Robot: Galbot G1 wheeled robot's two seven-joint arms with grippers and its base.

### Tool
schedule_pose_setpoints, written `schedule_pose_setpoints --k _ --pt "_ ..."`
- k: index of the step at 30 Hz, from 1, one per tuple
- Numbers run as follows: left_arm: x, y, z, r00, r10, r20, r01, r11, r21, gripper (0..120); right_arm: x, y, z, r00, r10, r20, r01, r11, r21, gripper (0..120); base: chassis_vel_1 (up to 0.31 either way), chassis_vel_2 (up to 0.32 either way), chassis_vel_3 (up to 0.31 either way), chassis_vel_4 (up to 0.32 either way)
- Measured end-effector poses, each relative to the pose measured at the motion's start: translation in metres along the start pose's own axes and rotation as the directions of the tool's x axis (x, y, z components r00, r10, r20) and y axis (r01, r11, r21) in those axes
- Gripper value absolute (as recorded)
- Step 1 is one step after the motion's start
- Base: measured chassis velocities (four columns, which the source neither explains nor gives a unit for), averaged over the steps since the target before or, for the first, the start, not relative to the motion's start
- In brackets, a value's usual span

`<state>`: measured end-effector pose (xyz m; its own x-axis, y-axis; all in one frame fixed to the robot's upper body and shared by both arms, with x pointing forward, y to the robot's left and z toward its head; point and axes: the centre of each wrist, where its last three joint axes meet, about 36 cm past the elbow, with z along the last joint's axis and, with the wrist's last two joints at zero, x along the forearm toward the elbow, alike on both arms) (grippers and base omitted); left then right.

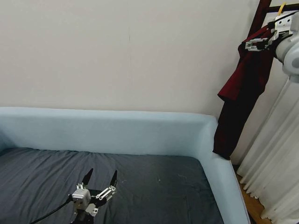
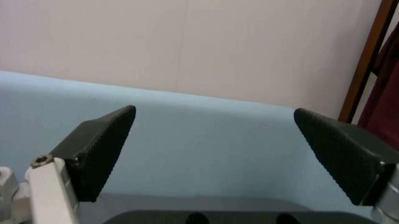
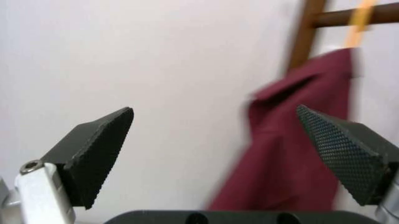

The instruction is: Pick up the clothes from the sofa and hang them on the clothes hanger.

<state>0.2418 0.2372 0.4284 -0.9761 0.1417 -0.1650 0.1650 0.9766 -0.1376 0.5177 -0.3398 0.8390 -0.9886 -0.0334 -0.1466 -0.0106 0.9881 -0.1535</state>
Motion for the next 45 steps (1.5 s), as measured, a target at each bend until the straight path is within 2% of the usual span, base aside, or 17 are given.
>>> schedule_pose_setpoints --k 2,6,8,11,14,15,20,21,23,26,30,31,36,38,41,45 --pt "0.000 0.000 0.000 1.000 0.000 0.000 0.000 1.000 0.000 100 0.021 0.018 0.020 0.994 -0.109 0.018 0.109 0.993 -0.037 100 0.000 0.000 0.000 0.000" --pt "0.000 0.000 0.000 1.000 0.000 0.000 0.000 1.000 0.000 100 0.034 0.028 0.036 0.986 -0.163 0.029 0.164 0.984 -0.070 100 0.000 0.000 0.000 0.000" --pt "0.000 0.000 0.000 1.000 0.000 0.000 0.000 1.000 0.000 100 0.051 0.049 0.073 0.973 -0.231 0.013 0.231 0.966 -0.113 100 0.000 0.000 0.000 0.000" --pt "0.000 0.000 0.000 1.000 0.000 0.000 0.000 1.000 0.000 100 0.059 0.057 0.096 0.971 -0.240 0.019 0.240 0.963 -0.124 100 0.000 0.000 0.000 0.000" --pt "0.000 0.000 0.000 1.000 0.000 0.000 0.000 1.000 0.000 100 0.072 0.066 0.142 0.972 -0.233 -0.019 0.228 0.962 -0.151 100 0.000 0.000 0.000 0.000" --pt "0.000 0.000 0.000 1.000 0.000 0.000 0.000 1.000 0.000 100 0.072 0.066 0.142 0.972 -0.233 -0.019 0.228 0.962 -0.151 100 0.000 0.000 0.000 0.000" --pt "0.000 0.000 0.000 1.000 0.000 0.000 0.000 1.000 0.000 100 0.102 0.077 0.211 0.976 -0.212 -0.052 0.201 0.967 -0.158 100 0.000 0.000 0.000 0.000" --pt "0.000 0.000 0.000 1.000 0.000 0.000 0.000 1.000 0.000 100 0.102 0.077 0.211 0.976 -0.212 -0.052 0.201 0.967 -0.158 100 0.000 0.000 0.000 0.000" --pt "0.000 0.000 0.000 1.000 0.000 0.000 0.000 1.000 0.000 100 0.125 0.082 0.243 0.978 -0.194 -0.070 0.181 0.970 -0.164 100 0.000 0.000 0.000 0.000" --pt "0.000 0.000 0.000 1.000 0.000 0.000 0.000 1.000 0.000 100 0.143 0.080 0.255 0.985 -0.162 -0.056 0.151 0.975 -0.160 100 0.000 0.000 0.000 0.000" --pt "0.000 0.000 0.000 1.000 0.000 0.000 0.000 1.000 0.000 100 0.202 0.080 0.294 0.995 -0.092 -0.043 0.085 0.985 -0.149 100 0.000 0.000 0.000 0.000" --pt "0.000 0.000 0.000 1.000 0.000 0.000 0.000 1.000 0.000 100 0.202 0.080 0.294 0.995 -0.092 -0.043 0.085 0.985 -0.149 100 0.000 0.000 0.000 0.000" --pt "0.000 0.000 0.000 1.000 0.000 0.000 0.000 1.000 0.000 100 0.274 0.097 0.322 0.999 -0.035 -0.007 0.034 0.990 -0.137 100 0.000 0.000 0.000 0.000" --pt "0.000 0.000 0.000 1.000 0.000 0.000 0.000 1.000 0.000 100 0.283 0.100 0.326 0.999 -0.033 -0.008 0.032 0.990 -0.135 100 0.000 0.000 0.000 0.000" --pt "0.000 0.000 0.000 1.000 0.000 0.000 0.000 1.000 0.000 100 0.321 0.113 0.345 0.999 -0.038 -0.014 0.036 0.994 -0.105 100 0.000 0.000 0.000 0.000" --pt "0.000 0.000 0.000 1.000 0.000 0.000 0.000 1.000 0.000 100 0.340 0.120 0.354 0.999 -0.045 -0.024 0.043 0.994 -0.100 100 0.000 0.000 0.000 0.000"
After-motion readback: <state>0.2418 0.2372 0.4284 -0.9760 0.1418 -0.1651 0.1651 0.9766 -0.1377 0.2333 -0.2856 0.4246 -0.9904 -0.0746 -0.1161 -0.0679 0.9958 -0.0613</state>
